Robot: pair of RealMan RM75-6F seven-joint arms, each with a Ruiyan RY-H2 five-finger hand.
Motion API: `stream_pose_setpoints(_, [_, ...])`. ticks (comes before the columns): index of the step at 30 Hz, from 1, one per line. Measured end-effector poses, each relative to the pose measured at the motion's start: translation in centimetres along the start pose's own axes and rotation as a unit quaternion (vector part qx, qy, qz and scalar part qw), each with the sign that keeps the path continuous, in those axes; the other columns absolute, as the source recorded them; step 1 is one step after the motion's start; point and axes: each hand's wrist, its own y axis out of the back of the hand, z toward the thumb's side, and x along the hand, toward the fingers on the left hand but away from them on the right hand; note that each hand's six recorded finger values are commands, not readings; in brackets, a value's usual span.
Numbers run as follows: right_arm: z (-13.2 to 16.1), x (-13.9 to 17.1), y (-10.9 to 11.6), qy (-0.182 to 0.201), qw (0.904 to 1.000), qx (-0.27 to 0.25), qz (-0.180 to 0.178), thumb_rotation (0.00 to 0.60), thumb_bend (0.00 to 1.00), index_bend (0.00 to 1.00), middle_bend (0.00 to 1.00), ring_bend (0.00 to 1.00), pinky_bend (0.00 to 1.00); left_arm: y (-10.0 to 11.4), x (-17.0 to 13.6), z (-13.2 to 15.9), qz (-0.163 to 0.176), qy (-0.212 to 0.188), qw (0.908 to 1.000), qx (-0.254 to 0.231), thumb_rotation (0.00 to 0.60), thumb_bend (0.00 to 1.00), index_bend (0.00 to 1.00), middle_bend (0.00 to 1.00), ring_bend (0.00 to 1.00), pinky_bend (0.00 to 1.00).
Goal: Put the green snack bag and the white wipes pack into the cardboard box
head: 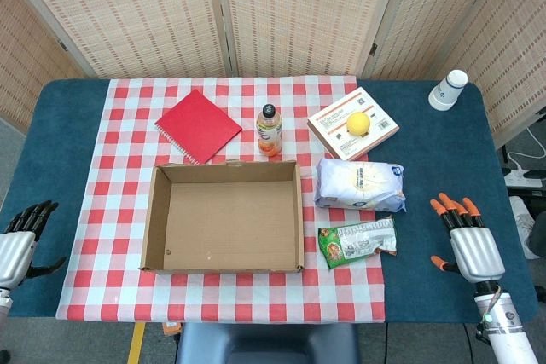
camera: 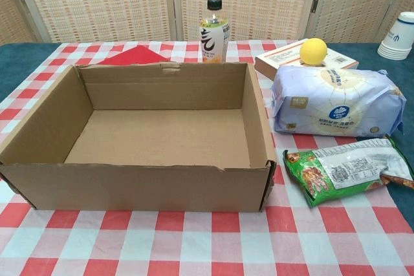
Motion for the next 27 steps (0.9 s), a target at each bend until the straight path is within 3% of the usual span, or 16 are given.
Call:
stream_pose_setpoints(19, [1.0, 0.1, 0.0, 0.01, 0.9999, 0.003, 0.002, 0.6, 0.03, 0.11, 0.0, 0.0, 0.0, -0.1, 0.0, -0.1, -0.007, 0.001, 1.0, -0.003, 0.6, 0.2, 0.06, 0.02, 0.0, 0.1])
stream_pose_setpoints(27, [3.5, -0.7, -0.3, 0.06, 0.9982, 0.004, 0.002, 0.6, 0.03, 0.17, 0.08, 0.0, 0.11, 0.1, -0.1, 0.0, -0.001, 0.0, 1.0, -0.003, 0.6, 0.2, 0.06, 0.02, 0.0, 0.1])
